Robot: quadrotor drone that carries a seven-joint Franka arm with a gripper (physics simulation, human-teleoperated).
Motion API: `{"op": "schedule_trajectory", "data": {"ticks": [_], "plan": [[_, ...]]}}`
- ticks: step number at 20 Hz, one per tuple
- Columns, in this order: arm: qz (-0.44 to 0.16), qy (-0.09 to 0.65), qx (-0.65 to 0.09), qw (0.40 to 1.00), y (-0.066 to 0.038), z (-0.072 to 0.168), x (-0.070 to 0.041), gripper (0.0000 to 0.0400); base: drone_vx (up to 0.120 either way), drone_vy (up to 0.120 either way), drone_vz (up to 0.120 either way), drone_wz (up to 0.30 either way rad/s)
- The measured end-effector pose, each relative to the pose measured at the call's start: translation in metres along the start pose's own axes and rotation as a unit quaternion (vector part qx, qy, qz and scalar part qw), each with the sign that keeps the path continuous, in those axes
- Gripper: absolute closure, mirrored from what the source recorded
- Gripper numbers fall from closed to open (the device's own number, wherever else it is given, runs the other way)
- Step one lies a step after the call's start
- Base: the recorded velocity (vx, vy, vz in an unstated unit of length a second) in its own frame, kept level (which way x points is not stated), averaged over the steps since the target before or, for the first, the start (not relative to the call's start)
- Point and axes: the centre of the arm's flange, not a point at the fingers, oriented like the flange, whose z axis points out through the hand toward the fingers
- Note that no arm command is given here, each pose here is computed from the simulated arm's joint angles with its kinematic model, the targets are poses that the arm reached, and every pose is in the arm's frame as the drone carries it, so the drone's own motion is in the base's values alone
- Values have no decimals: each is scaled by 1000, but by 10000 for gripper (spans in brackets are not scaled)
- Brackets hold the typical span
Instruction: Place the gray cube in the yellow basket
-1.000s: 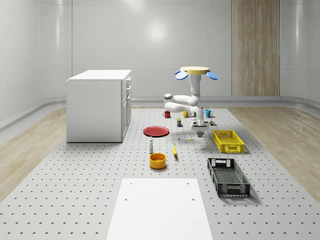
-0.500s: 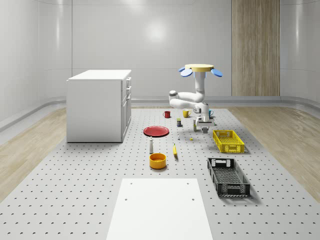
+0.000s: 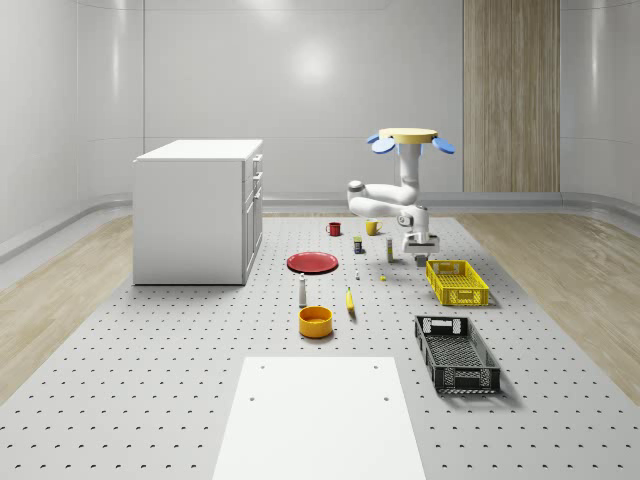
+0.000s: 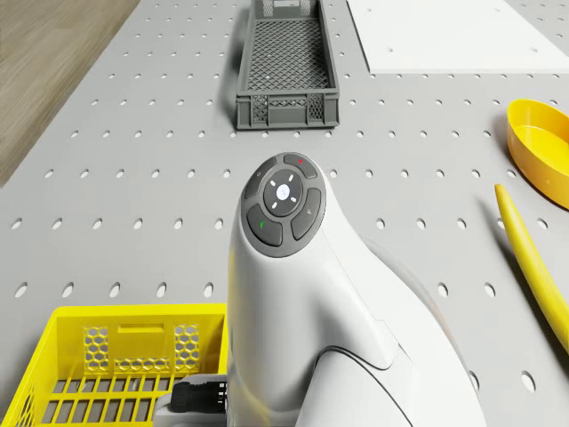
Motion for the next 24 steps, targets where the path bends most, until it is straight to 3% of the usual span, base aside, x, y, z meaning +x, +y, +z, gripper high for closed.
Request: {"op": "schedule_trajectory", "data": {"ticks": [3,19,24], "plan": [[0,0,0,1000,0,0,0,149,-107,120,0,0],[0,0,0,1000,0,0,0,149,0,120,-25,0],[0,0,0,1000,0,0,0,149,0,120,-88,0]]}}
